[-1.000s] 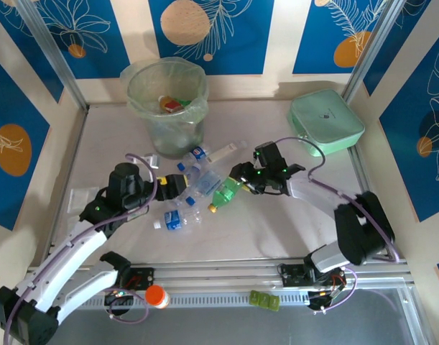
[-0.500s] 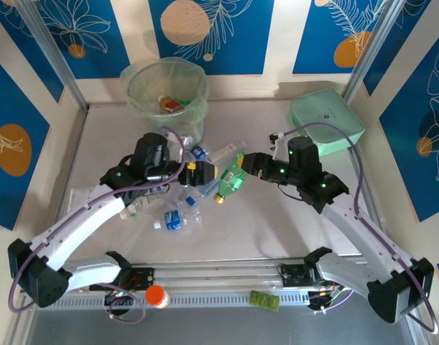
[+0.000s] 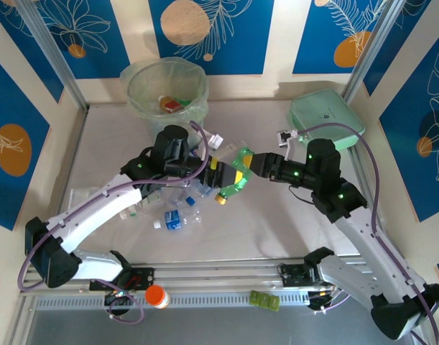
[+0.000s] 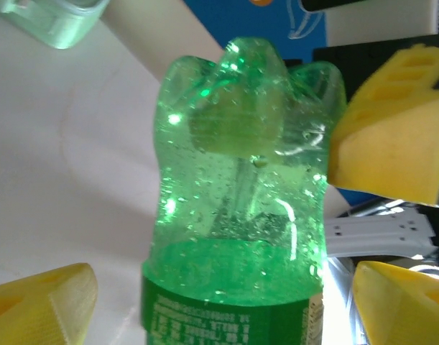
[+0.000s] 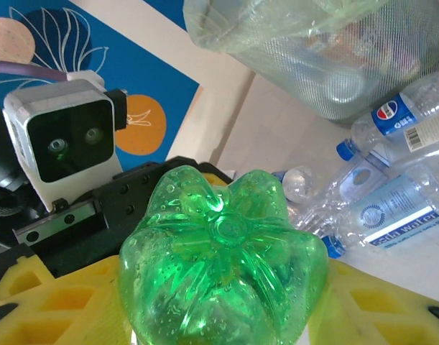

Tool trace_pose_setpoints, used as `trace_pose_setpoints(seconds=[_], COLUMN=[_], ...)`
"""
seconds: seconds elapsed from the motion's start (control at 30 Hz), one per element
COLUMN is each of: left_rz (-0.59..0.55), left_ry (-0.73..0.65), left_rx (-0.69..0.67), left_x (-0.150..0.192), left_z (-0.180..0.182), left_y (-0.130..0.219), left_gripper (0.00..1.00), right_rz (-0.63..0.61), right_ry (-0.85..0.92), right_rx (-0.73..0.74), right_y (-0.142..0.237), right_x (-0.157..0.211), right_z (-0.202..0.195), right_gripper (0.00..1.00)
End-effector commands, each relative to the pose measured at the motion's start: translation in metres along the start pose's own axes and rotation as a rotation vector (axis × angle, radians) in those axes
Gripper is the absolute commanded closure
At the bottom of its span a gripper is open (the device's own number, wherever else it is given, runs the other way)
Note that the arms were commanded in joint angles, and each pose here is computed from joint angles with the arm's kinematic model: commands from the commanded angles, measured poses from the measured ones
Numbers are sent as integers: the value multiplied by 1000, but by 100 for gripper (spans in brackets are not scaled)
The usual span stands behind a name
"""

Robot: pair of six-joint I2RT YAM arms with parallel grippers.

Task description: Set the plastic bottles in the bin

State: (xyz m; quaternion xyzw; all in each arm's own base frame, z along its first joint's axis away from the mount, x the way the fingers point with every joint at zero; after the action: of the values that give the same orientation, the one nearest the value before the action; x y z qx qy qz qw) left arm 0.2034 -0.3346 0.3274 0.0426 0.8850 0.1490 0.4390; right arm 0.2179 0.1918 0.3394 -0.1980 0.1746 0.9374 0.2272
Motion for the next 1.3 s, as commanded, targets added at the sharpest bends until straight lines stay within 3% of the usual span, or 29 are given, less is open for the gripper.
trace_pose_setpoints(seconds=[0.0, 0.17, 0.37, 0.5, 0.67, 0.77, 0.93, 1.1, 1.27], left_rz=[-4, -2, -1, -5, -15, -22, -56, -154, -243], left_ry=[-57, -96, -120, -133, -161, -173, -124, -83, -24], left_rx=[157, 168, 173, 160, 113, 73, -21, -151, -480], left_x=[-10, -11, -17, -19, -23, -27, -41, -80, -119], left_z=[-34, -43, -48, -48, -45, -40, -10, 27, 94], left_y=[-5, -7, -6, -5, 0, 3, 14, 43, 83], left_gripper=[13, 22, 45, 49, 50, 54, 62, 70, 69], right_rz=[2, 8, 10, 1, -34, -66, -127, -142, -143], right_ry=[8, -7, -10, -7, 33, 59, 56, 39, 28], right_rx=[-72, -96, -97, -85, -35, -6, 66, 125, 146], right_y=[9, 11, 12, 12, 22, 29, 39, 41, 39], right_x=[-2, -3, -3, -4, -8, -10, -13, -12, -12], right_z=[16, 19, 19, 18, 21, 21, 8, -5, -14], right_gripper=[45, 45, 45, 45, 14, 7, 7, 7, 7])
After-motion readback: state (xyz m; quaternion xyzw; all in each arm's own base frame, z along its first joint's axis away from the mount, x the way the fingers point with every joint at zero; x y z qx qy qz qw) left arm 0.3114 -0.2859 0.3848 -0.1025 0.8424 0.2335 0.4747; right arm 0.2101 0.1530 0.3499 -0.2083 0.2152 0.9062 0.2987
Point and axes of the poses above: each hand's point on the last joint's axis, 136 mm out from that joint toward the fingers, its own y axis back along the fingers, its own z axis along the line the jaws close on, x = y × z, the point moved 2 cm from there along y, back along the fingers, and after that the axes turned 9 degrees about -y, right-handed, at the moved point
